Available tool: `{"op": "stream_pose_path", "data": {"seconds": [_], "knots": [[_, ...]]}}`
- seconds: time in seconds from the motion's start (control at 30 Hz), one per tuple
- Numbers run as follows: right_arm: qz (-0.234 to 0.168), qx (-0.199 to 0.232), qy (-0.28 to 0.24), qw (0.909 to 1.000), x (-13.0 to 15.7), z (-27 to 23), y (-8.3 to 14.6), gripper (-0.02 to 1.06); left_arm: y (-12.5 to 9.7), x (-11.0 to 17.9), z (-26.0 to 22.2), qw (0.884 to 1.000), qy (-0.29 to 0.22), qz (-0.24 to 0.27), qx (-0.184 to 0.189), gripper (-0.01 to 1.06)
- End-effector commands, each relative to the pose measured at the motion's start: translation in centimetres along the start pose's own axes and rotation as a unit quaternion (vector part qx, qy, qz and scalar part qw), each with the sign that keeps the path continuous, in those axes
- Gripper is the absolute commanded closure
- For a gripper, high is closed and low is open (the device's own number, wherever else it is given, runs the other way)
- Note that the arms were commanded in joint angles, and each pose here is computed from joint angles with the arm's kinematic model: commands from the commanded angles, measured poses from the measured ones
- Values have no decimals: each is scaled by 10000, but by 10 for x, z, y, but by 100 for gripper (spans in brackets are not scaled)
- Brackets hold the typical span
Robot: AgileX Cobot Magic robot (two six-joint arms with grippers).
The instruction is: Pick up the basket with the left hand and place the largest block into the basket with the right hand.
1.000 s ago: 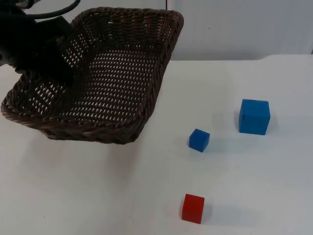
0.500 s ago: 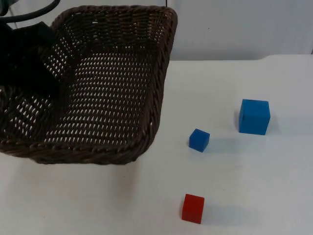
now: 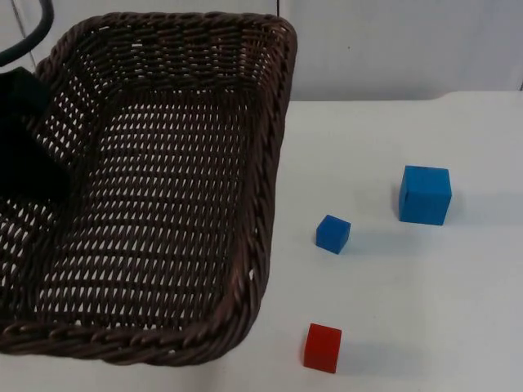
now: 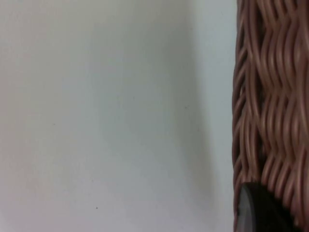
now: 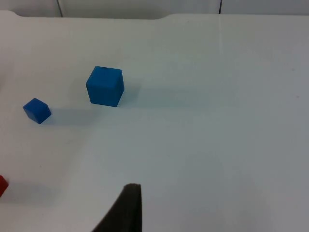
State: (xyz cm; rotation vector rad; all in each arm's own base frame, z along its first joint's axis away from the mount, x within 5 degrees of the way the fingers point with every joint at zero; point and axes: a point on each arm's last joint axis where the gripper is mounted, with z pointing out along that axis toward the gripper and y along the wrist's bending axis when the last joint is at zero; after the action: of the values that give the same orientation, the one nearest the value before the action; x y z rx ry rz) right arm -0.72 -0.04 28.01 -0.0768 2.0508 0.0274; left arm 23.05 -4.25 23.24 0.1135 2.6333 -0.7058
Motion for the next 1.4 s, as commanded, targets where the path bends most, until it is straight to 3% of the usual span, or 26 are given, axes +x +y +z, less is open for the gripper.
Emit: {"op": "stream_pose_path", "data": {"seconds": [0.0, 0.53, 1.03, 1.37], "knots": [[-17, 55, -26, 10000, 0, 0, 0, -1, -7, 1, -6, 9997, -105, -112, 182, 105], [-17, 55, -26, 10000, 0, 0, 0, -1, -9, 4, -6, 9995, 17, -121, 296, 105], [-17, 55, -26, 10000, 0, 0, 0, -1, 4, 8, 9, 9970, 530, -558, -103, 105], [-17, 55, -26, 10000, 0, 0, 0, -1, -7, 7, 19, 9984, 466, -272, -140, 105]]}}
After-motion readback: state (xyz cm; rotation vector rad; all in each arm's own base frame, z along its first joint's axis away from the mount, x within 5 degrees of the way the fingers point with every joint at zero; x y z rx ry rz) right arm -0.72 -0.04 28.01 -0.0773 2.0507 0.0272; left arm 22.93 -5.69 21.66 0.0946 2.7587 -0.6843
